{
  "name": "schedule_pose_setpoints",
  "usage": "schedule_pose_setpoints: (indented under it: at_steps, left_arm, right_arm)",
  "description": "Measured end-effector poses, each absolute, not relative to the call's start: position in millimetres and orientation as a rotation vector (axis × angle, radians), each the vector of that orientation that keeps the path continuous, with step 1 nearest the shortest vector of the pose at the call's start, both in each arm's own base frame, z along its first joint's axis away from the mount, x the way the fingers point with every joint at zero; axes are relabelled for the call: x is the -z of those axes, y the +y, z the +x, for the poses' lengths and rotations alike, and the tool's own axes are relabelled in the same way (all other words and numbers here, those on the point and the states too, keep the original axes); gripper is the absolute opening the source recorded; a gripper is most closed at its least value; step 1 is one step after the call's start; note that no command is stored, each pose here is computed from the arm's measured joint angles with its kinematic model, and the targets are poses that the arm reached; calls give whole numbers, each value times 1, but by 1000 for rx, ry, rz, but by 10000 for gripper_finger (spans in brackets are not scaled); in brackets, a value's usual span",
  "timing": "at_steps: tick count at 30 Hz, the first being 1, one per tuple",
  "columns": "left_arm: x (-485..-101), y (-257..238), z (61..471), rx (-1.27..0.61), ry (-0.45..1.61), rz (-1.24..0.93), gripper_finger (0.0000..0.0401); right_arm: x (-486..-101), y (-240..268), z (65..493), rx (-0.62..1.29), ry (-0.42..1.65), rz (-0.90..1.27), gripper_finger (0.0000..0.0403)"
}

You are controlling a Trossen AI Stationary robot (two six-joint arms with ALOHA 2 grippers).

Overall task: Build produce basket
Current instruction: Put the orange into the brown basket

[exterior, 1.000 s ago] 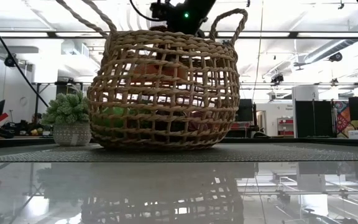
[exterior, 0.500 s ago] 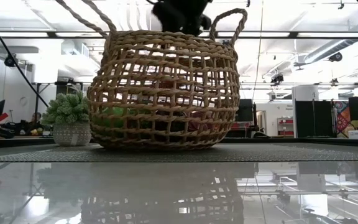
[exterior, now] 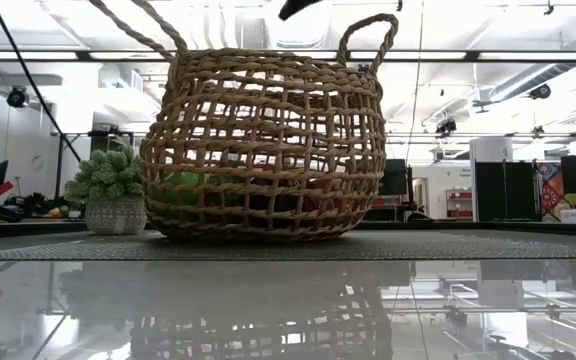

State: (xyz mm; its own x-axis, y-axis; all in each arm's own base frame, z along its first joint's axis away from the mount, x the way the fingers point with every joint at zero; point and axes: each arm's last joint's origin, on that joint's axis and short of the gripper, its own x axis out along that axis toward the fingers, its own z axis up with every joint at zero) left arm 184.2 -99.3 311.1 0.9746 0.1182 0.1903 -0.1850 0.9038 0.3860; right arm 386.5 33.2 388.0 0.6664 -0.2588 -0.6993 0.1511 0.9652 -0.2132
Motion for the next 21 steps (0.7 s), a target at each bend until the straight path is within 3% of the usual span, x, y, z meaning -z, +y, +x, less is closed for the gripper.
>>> schedule_pose_setpoints:
  at_steps: [5, 10, 21]
  left_arm:
    - [-309, -103, 189, -149, -154, 395, 315]
    - [-308, -112, 194, -86, -161, 247, 315]
    - [-289, -170, 208, 156, -67, 59, 315]
  right_arm:
    - [-399, 78, 360, 121, 769, -181, 327]
    - [-386, 119, 336, 52, 743, -308, 327]
    - [-350, 144, 280, -101, 621, -425, 327]
